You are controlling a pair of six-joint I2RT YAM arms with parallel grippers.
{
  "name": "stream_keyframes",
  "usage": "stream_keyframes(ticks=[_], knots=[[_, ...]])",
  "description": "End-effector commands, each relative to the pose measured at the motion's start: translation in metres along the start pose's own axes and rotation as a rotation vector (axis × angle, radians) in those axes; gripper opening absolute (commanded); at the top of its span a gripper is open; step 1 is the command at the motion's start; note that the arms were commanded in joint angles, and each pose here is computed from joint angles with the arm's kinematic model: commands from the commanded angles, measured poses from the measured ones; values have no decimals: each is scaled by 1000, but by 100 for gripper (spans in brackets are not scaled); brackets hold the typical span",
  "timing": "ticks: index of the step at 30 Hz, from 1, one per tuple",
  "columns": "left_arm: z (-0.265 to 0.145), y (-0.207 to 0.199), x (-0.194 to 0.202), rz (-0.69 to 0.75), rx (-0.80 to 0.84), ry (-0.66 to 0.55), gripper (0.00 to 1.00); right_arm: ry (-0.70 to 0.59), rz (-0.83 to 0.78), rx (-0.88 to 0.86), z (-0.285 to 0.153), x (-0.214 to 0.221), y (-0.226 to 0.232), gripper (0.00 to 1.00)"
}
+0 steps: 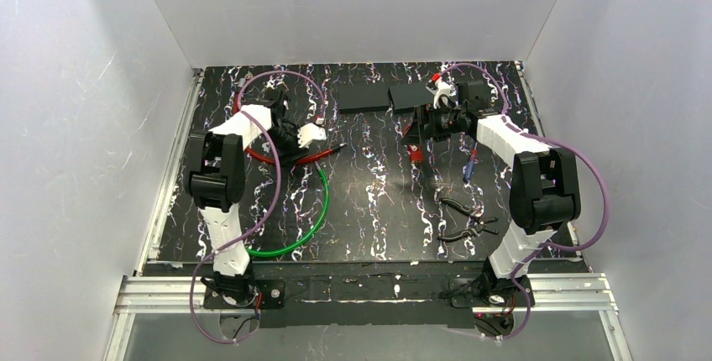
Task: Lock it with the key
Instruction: Pick up the lock from the center of the board.
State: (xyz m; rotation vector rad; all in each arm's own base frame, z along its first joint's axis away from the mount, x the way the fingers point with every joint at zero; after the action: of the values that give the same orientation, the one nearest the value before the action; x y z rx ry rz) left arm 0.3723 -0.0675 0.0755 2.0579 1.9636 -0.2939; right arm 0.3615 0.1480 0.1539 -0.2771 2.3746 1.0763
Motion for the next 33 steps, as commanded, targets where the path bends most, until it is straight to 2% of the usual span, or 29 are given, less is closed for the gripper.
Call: stream_keyframes(ticks=[1,5,7,12,15,18,25,33], knots=[[17,-13,5,28,25,48,41,5,-5,-13,-1,1,-2,98],[26,-18,8,40,28,76,37,7,-2,-8,0,1,-3,98],[27,-22,8,23,33,75,32,8,0,-6,0,1,-4,98],[19,-21,1,-38,11,46,12,5,-2,-9,0,1,-3,98],[-1,-11,-15,-135,-20,-20,0,1,-3,-11,-1,0,-2,98],[-29,-2,-38,-217,-42,-117,0,-10,-5,-12,-3,-2,1,98],[-113,30,-85,-389,-234,-298,0,-53,-24,-39,-10,-17,14,98],[-206,41,-125,-653,-373,-553,0,-177,-107,-136,-28,-49,52,98]])
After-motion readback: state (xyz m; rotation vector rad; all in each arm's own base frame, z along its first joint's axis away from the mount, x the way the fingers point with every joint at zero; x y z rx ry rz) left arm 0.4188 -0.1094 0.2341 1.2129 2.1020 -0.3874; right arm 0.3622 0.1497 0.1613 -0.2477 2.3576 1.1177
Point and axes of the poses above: each gripper's point midway between its finger pads, its own z axis out along the fingers, its own y axis along the line the jaws close on, x = y × z, the point moved 6 cm from there along -z, back along the fingers, and after that the axes turned 13 degrees about z, right-handed, at the moved point
